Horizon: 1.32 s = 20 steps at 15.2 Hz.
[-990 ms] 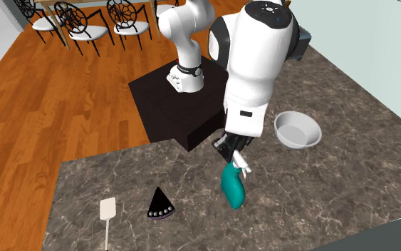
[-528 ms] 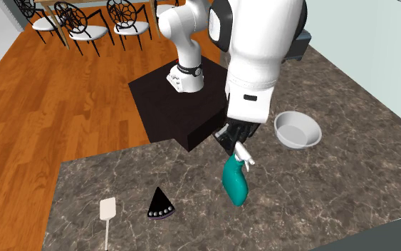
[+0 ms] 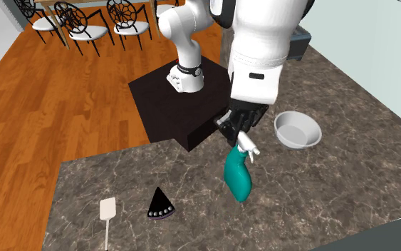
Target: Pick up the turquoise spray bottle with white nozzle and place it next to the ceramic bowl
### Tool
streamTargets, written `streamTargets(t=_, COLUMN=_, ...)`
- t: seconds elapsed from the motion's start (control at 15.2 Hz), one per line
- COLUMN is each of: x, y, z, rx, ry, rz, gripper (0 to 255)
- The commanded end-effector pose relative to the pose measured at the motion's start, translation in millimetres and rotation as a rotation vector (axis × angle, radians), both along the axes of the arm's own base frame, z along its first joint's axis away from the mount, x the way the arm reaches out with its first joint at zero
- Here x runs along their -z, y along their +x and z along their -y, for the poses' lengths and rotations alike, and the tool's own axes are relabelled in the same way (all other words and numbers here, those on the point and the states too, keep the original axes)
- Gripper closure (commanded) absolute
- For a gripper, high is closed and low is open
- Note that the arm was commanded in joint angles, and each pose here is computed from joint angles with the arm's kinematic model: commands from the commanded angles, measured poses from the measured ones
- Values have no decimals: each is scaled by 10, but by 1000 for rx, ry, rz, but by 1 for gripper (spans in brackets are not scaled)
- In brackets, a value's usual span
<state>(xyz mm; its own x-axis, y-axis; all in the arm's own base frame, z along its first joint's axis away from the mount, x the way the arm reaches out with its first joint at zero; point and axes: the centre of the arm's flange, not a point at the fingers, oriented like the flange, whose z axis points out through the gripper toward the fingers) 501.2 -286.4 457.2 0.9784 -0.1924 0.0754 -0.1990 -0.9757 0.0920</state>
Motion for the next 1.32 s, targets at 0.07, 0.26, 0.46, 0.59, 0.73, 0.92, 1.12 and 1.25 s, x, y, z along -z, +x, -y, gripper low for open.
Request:
streamTargets(t=0.07, x=-172, y=1, z=8, rx=0, ry=0, rz=0, gripper=255)
streamTargets(t=0.26, x=-331, y=1, z=8, rx=0, ry=0, rz=0, gripper=255)
streamTargets(t=0.46, x=-489, y=1, z=8, rx=0, ry=0, rz=0, gripper=255)
streamTargets(t=0.59, x=-595, y=1, z=8, rx=0, ry=0, rz=0, gripper=255)
streamTargets(t=0.73, x=-701, y=1, z=8, rx=0, ry=0, rz=0, gripper=255)
streamTargets(t=0.92, x=-842, y=0, z=8, rx=0, ry=0, rz=0, gripper=255)
streamTargets(t=1.12, x=-742, y=120, z=-356, rx=0, ry=0, rz=0, gripper=255)
streamTargets(t=1.25, x=-675, y=199, z=-599, rx=0, ry=0, rz=0, gripper=255)
